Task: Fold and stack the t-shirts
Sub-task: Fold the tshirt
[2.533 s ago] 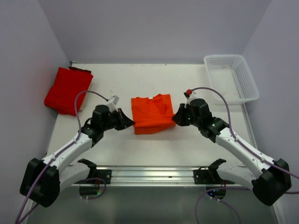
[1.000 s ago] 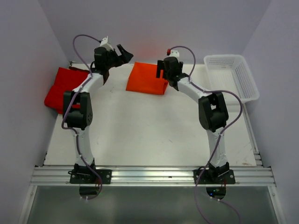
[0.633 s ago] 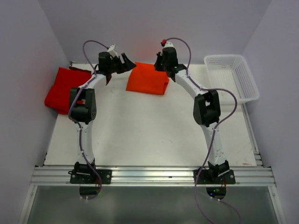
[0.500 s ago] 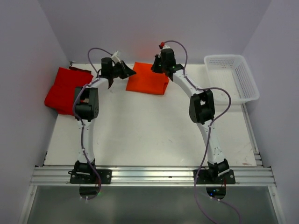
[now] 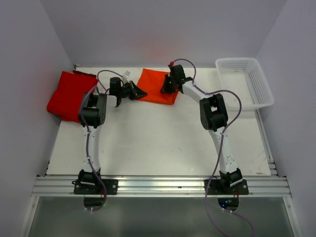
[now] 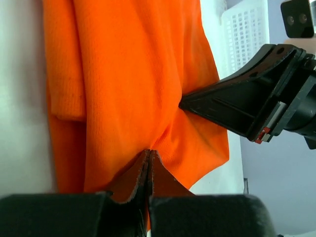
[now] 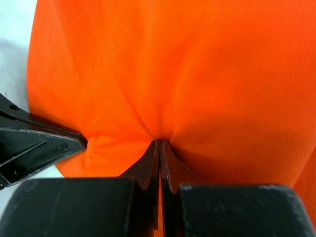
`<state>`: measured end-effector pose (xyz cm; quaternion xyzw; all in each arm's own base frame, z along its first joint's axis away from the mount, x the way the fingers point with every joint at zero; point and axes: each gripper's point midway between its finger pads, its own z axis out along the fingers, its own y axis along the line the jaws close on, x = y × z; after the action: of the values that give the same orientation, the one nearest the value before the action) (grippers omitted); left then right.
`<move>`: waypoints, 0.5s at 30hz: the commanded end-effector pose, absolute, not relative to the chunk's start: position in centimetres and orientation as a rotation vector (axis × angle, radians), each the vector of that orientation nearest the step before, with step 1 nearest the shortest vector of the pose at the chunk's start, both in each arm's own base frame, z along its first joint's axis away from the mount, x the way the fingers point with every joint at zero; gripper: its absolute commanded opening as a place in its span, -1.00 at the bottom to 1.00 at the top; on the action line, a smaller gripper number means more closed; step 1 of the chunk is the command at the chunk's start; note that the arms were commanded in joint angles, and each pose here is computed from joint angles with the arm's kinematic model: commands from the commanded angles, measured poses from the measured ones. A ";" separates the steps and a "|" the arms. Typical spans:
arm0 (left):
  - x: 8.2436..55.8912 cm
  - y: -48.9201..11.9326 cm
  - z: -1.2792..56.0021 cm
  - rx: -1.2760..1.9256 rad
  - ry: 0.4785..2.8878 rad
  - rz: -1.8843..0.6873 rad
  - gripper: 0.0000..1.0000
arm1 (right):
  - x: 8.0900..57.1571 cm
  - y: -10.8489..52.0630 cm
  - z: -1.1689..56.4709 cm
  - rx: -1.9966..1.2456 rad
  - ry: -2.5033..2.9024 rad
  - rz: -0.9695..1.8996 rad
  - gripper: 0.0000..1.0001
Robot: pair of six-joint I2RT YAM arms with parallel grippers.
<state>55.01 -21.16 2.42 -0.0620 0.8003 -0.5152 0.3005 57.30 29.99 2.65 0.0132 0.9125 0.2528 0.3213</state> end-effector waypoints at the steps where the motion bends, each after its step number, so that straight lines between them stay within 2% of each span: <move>1: 52.9 -21.0 5.5 -0.133 2.068 -1.347 -1.00 | 53.0 28.5 2.2 -0.014 2.487 0.618 -1.00; 2: 50.9 -20.6 3.5 -0.190 2.126 -1.332 -1.00 | 51.1 27.5 0.2 -0.012 2.537 0.580 -1.00; 3: 50.0 -20.5 4.2 -0.202 2.128 -1.321 -1.00 | 50.7 27.4 2.2 -0.028 2.507 0.585 -1.00; 5: 48.0 -20.3 3.5 -0.239 2.154 -1.293 -1.00 | 48.0 26.7 0.8 -0.044 2.556 0.563 -1.00; 6: 45.4 -20.2 2.9 -0.272 2.193 -1.289 -1.00 | 47.4 26.5 2.6 -0.065 2.530 0.566 -1.00; 8: 41.7 -20.0 2.6 -0.314 2.226 -1.277 -1.00 | 44.6 25.7 1.4 -0.098 2.572 0.534 -1.00; 10: 38.7 -21.0 3.2 -0.294 2.231 -1.287 -1.00 | 43.0 25.4 2.9 -0.127 2.555 0.535 -1.00; 14: 29.8 -22.9 2.5 -0.228 2.353 -1.226 -1.00 | 38.3 23.2 1.8 -0.194 2.623 0.477 -1.00; 15: 28.0 -24.3 4.0 -0.176 2.334 -1.258 -1.00 | 37.9 22.7 2.0 -0.205 2.626 0.461 -1.00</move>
<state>31.24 -22.72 2.24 -0.0929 0.8540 -0.4646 0.2148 40.03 25.24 2.16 -0.0513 0.9466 0.2087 0.2402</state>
